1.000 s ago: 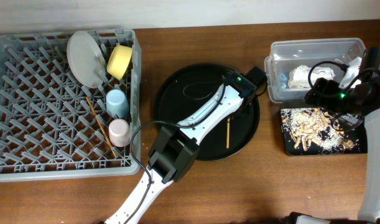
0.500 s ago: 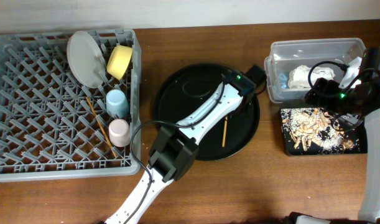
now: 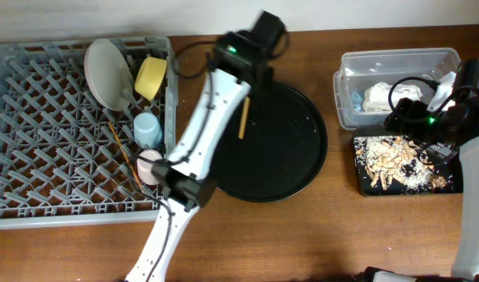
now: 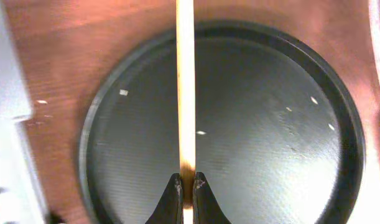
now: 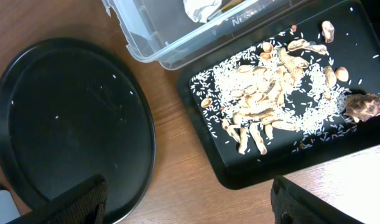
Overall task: Sort waste into correct bins and load items into the dishwasher rack
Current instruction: 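Carry the chopstick left and insert it into the rack beside the cups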
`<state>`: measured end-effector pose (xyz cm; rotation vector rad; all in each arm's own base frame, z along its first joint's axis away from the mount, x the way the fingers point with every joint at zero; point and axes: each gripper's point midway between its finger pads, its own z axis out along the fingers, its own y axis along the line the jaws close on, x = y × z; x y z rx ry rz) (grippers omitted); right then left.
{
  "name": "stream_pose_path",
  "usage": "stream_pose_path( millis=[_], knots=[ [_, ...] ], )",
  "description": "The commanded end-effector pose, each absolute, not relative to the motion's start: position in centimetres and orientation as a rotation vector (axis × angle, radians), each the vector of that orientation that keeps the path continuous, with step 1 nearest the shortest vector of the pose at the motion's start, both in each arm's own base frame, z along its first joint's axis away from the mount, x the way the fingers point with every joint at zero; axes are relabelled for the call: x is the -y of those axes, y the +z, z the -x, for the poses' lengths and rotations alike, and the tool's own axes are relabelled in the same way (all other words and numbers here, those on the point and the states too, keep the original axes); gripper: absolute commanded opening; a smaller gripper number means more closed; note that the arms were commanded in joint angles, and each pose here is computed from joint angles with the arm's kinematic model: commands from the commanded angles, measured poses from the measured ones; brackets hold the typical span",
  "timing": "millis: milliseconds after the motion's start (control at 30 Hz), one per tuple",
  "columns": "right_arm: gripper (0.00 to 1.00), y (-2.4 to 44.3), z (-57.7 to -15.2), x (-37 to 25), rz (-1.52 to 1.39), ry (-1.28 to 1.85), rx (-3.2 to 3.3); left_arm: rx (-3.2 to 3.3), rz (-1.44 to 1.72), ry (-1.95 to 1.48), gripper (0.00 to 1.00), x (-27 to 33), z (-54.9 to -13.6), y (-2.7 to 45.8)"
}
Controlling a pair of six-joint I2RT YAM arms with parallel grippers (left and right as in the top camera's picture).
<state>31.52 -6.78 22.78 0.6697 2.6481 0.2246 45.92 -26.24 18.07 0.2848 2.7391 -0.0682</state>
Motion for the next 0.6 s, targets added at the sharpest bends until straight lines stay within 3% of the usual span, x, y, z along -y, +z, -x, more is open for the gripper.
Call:
stream_pose_path(
  millis=[0,300,567],
  knots=[
    [0.85,22.6,-31.5,6.9,-0.659,0.215,-2.656,-2.635,-0.355,-0.118,0.01,23.8,-46.1,23.4],
    [0.85,22.6,-31.5,6.9,-0.659,0.214,-2.655,-2.556,-0.216,-0.087,0.01,15.7,-44.5,31.3],
    [0.85,22.6,-31.5,6.9,-0.659,0.214,-2.655,-2.792,0.01,0.235,0.01,2.2,-41.0,27.8]
  ],
)
